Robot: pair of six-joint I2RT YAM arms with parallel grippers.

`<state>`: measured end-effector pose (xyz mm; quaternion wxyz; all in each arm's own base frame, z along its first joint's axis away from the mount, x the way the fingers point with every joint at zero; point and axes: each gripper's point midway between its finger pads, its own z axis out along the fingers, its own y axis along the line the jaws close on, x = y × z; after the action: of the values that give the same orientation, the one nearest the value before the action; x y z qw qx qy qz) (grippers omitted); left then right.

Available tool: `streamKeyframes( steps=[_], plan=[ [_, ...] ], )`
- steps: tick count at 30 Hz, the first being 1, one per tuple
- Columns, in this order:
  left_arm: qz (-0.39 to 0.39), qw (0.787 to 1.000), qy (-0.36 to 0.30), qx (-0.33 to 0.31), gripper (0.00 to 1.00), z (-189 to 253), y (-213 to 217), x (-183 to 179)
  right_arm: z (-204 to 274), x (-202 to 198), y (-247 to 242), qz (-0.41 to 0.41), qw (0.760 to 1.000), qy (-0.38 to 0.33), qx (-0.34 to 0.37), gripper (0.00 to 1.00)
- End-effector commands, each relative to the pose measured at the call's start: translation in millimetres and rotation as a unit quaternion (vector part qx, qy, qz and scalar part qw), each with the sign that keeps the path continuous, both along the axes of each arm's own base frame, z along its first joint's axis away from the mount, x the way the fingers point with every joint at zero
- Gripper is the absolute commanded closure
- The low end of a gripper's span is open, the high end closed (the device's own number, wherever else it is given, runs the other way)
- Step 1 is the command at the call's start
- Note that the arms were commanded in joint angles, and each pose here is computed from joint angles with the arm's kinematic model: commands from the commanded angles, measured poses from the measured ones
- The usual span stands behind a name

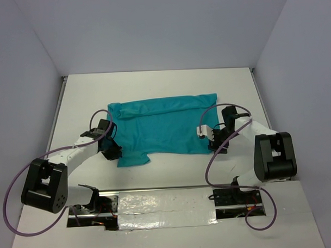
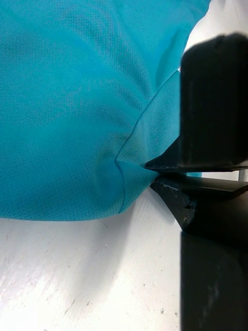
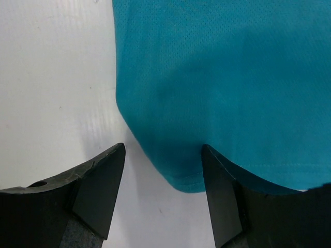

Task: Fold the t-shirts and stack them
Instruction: Grap the side of the flattened tshirt closest away from the robot with both arms, then fold the other side of the tshirt into a rectangle

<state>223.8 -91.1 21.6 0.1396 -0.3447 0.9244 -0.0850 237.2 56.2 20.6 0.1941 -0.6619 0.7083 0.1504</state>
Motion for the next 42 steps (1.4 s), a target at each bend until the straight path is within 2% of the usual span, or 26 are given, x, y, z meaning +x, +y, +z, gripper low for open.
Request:
streamKeyframes(
  steps=[1,4,7,9,10,13,16,22,27,35,42],
  plan=[
    [-0.01,1.0,-0.017,-0.007,0.82,13.8,-3.6,6.9,-4.9,15.1,2.9,-0.013,1.0,-0.013,-0.007,0.32],
    [-0.012,1.0,-0.019,-0.011,0.82,15.6,-5.2,7.7,-9.8,20.9,2.4,-0.018,1.0,-0.013,-0.016,0.34],
    [-0.015,1.0,-0.024,-0.013,0.83,19.8,-6.4,9.4,-15.6,19.3,2.6,-0.013,1.0,-0.01,-0.023,0.4],
    [-0.016,0.999,-0.027,-0.015,0.83,21.8,-7.1,10.1,-20.3,13.5,3.1,-0.008,1.0,-0.008,-0.026,0.51],
    [-0.016,0.999,-0.03,-0.016,0.84,24.9,-7.6,11.7,-22.0,12.7,2.6,-0.01,1.0,-0.01,-0.027,0.63],
    [-0.022,0.999,-0.037,-0.018,0.84,33.8,-8.7,14.0,-7.4,12.6,5.5,-0.012,1.0,-0.016,-0.011,0.79],
    [-0.032,0.998,-0.056,-0.02,0.87,51.6,-9.9,18.0,27.5,15.3,11.7,-0.011,0.999,-0.028,0.027,0.87],
    [-0.04,0.993,-0.114,-0.009,0.88,96.3,-5.5,32.8,90.8,41.7,16.3,-0.032,0.994,-0.071,0.076,0.86],
    [-0.029,0.988,-0.151,-0.005,0.9,120.7,1.2,69.2,119.9,79.0,15.5,-0.071,0.989,-0.077,0.106,0.86],
    [-0.012,0.98,-0.197,-0.021,0.91,143.2,7.1,147.0,119.3,137.7,19.1,-0.124,0.982,-0.06,0.13,0.86],
    [-0.015,0.985,-0.17,-0.039,0.92,124.5,10.4,200.5,108.1,177.4,17.5,-0.165,0.976,-0.047,0.135,0.86]
  ],
)
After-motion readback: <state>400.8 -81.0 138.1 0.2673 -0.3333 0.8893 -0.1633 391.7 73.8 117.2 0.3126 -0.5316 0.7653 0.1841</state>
